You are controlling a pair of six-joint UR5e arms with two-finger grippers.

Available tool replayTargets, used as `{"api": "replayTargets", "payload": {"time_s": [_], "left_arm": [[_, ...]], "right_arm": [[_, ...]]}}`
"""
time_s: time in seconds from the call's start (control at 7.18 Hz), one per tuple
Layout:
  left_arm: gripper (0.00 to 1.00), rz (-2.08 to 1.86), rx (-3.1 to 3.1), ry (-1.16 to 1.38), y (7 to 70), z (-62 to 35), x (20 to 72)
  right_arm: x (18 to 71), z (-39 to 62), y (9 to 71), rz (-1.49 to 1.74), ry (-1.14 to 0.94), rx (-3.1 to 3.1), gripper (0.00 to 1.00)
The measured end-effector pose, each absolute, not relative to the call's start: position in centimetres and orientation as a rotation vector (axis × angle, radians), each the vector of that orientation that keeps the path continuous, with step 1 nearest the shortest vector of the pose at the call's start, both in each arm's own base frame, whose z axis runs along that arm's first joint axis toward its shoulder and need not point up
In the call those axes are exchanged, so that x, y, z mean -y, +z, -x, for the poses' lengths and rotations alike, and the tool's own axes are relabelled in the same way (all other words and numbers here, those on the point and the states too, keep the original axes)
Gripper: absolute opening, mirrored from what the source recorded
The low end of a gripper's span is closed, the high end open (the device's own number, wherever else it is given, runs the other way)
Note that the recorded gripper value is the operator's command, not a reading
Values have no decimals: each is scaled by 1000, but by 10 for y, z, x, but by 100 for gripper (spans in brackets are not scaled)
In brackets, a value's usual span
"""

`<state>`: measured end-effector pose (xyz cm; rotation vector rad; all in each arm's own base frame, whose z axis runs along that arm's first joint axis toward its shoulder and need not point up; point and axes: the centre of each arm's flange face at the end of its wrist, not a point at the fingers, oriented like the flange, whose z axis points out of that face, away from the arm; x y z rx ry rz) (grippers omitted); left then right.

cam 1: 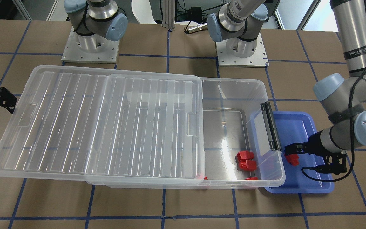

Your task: Place red block in blue tray from box

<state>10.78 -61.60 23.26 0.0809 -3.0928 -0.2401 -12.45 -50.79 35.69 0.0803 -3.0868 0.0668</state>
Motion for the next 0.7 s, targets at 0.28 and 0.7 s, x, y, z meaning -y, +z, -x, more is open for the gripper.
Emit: {"api": "replayTargets", "payload": {"time_s": [0.28,0.7], "left_arm": [[100,-80,3099,-221,302,-98,604],[100,-39,3121,-176,431,-39,571]], "right_arm": [[515,85,358,-72,78,3089,100],[523,22,358,-6,97,3094,100]]}}
